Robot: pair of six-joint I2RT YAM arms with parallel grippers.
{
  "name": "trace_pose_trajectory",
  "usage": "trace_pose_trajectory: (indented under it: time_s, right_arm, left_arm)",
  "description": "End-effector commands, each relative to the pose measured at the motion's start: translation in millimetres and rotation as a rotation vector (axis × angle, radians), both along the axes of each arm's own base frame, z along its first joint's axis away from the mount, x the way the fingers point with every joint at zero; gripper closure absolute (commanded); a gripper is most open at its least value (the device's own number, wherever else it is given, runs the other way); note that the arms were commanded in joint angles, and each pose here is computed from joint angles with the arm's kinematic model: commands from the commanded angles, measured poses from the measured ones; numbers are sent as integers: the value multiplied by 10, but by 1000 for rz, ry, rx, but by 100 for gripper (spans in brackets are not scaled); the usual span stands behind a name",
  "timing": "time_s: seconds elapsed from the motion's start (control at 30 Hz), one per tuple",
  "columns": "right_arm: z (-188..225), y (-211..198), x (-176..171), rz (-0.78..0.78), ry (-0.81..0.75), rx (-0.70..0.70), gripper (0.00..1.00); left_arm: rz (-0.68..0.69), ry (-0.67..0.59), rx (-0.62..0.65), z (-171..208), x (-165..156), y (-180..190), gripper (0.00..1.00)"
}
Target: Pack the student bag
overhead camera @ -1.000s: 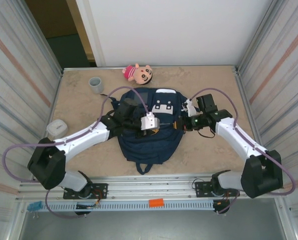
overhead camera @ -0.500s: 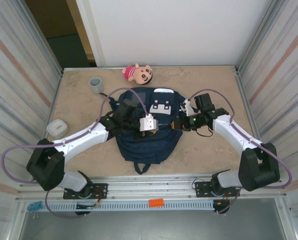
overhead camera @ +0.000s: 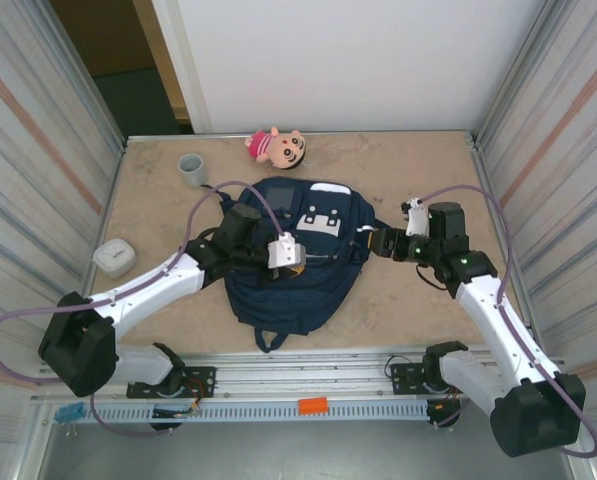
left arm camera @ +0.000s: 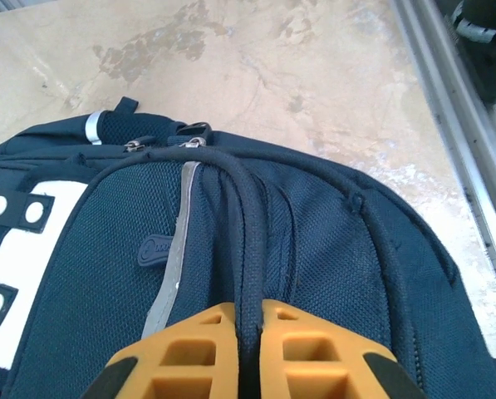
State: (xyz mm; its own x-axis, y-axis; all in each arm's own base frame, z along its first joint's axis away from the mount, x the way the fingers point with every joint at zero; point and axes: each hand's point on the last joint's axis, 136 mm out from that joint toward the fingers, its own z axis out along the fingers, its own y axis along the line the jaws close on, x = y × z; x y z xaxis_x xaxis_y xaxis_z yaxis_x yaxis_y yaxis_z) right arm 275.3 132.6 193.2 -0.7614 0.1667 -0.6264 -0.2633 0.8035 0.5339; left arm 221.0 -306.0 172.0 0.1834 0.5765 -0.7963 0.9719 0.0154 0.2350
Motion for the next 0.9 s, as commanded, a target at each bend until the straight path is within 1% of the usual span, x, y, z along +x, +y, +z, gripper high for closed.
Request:
trace_pose_trajectory:
  time_s: [0.0, 0.13, 0.27, 0.33, 0.4, 0.47, 0.53, 0.6, 0.63, 0.67, 0.7, 0.77, 0.8, 0.87]
  right_arm:
    - [41, -28, 84, -35, -3, 11, 47]
    - [53, -29, 124, -51, 3, 22, 47]
    - [35, -79, 159, -86, 2, 12, 47]
    - [25, -103, 170, -97, 1, 5, 47]
    - [5, -162, 188, -123, 5, -9, 47]
    - [-9, -312, 221, -201, -6, -45, 46]
    - [55, -498, 241, -280, -48, -75, 45]
    - [162, -674, 256, -350, -95, -86, 44]
    - [223, -763, 261, -380, -120, -89, 37]
    - [289, -860, 264, -415, -143, -97, 19]
    - [341, -935, 266, -437, -167, -110, 1]
    - [421, -1112, 279, -492, -228, -161, 1]
    - [452, -1181, 287, -513, -254, -184, 1]
    - [492, -1324, 308, -555, -301, -235, 1]
  left_arm:
    - [61, -99, 26, 30, 101, -129, 92]
    - [158, -147, 42, -17, 299, -334, 92]
    - [178, -153, 45, -65, 345, -622, 89]
    - [167, -142, 41, -66, 309, -738, 78]
    - [167, -111, 19, -32, 270, -792, 62]
    - [184, -87, -13, 62, 240, -772, 46]
    - [240, -98, -40, 198, 269, -671, 35]
    - [326, -117, -76, 393, 336, -513, 22]
    - [386, -116, -96, 494, 387, -389, 17]
    - [445, -112, -119, 598, 434, -251, 8]
    - [506, -112, -145, 692, 491, -115, 1]
    - [692, -112, -220, 875, 644, 275, 1]
    - [759, -122, -255, 953, 680, 453, 1]
    - [932, -167, -332, 1077, 758, 908, 1]
